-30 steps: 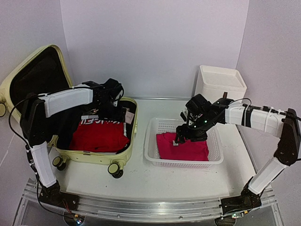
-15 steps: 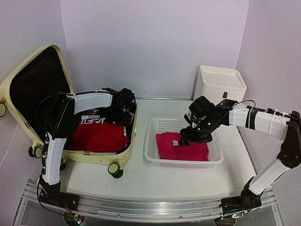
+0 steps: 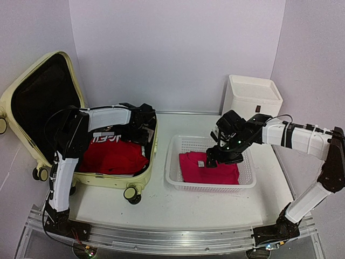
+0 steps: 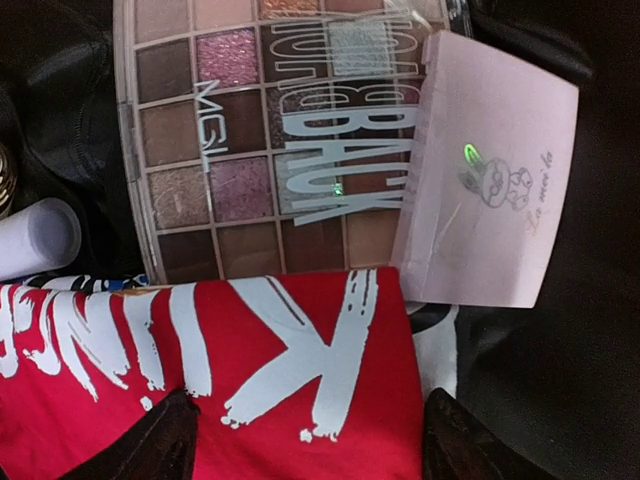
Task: Open, take out, and arrange the luggage
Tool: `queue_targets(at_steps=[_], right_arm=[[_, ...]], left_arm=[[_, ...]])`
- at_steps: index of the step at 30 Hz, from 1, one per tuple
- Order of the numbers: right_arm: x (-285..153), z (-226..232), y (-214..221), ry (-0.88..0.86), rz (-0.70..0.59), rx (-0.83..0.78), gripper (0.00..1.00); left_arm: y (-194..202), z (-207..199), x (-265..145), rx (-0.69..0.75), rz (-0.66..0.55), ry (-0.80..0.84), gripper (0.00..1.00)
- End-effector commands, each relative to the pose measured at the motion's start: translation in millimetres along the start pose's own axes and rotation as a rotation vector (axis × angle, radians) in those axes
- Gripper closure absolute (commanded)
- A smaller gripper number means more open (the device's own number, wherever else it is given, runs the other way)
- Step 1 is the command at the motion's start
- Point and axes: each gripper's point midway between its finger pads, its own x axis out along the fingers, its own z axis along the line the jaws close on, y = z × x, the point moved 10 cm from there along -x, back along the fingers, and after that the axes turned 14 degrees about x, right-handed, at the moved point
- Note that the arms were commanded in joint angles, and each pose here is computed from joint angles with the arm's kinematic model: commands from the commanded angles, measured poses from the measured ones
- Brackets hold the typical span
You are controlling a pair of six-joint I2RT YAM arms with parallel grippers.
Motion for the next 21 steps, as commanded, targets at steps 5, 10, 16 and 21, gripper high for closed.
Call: queue_targets(at_steps=[5,10,16,21], right_arm=[[-14.0,11.9,-12.5,-0.062,-0.042,0.004,0.11],[-17.2,16.3,-16.5,-0.085,-0.049,0.014,0.10],[-19.3,29.0,-26.6,-0.160,-0.054,0.042,0.06],[-16.5,45.0,-39.4,-0.245,-0.052,0.077,0.06]], left_arm=[[-4.2,-1.6,8.9,-0.002,0.012,-0.026,0.21],[-2.2,2.2,2.2,-0.006,0.004,-0.034,0.33],[1.5,13.0,-11.5,-0.028,-0.021,-0.014,0.48],[2.3,21.3,-25.5,-0.062,-0.083,0.123,0.57]])
